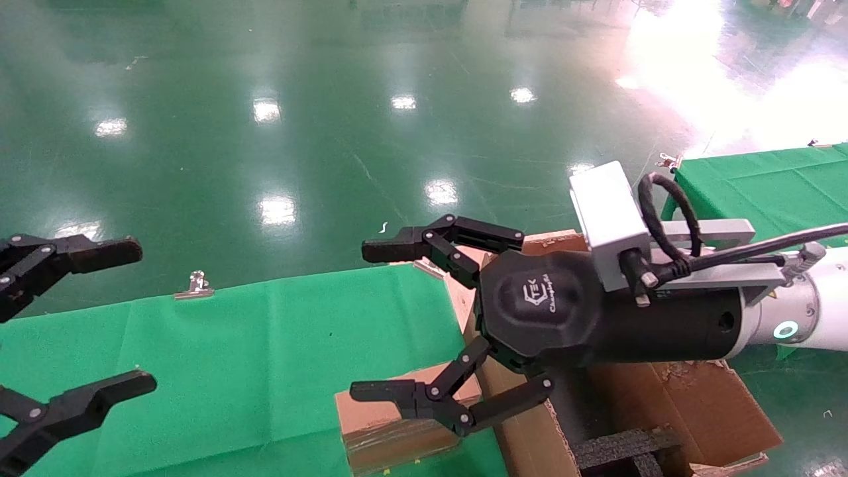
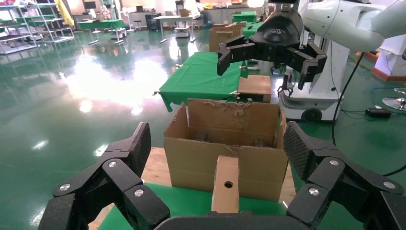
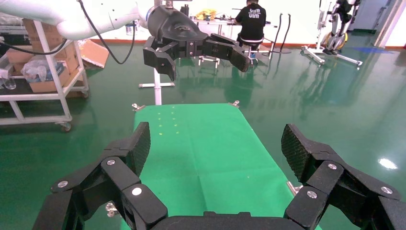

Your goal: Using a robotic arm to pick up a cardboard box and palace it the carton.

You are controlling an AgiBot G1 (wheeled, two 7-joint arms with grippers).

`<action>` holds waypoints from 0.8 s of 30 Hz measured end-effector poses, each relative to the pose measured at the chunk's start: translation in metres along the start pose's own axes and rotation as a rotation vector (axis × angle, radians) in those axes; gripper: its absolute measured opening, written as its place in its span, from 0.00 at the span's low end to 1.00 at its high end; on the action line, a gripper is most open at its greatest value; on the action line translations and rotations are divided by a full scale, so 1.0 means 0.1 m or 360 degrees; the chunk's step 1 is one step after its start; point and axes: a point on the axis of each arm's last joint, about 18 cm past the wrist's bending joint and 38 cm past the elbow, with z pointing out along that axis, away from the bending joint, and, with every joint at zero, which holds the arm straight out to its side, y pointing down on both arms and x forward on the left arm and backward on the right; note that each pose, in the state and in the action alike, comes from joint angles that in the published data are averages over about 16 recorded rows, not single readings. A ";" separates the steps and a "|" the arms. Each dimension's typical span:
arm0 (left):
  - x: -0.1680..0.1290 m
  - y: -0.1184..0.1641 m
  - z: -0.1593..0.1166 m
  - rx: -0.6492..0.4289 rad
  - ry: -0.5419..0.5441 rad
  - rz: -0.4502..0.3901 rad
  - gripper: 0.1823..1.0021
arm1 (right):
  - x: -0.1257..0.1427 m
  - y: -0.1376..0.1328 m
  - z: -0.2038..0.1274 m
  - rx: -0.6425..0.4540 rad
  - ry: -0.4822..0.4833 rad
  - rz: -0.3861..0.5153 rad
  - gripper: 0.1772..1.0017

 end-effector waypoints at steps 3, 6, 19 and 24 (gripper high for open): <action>0.00 0.00 0.00 0.0000 0.0000 0.0000 1.00 | 0.00 0.00 0.00 0.0000 0.0000 0.0000 1.00; 0.00 0.00 0.00 0.0000 0.0000 0.0000 1.00 | 0.00 0.00 0.00 0.0000 0.0000 0.0000 1.00; 0.00 0.00 0.00 0.0000 0.0000 0.0000 1.00 | 0.00 0.00 0.00 0.0000 0.0000 0.0000 1.00; 0.00 0.00 0.00 0.0000 0.0000 0.0000 0.99 | 0.00 0.01 0.00 -0.0009 0.0001 0.0007 1.00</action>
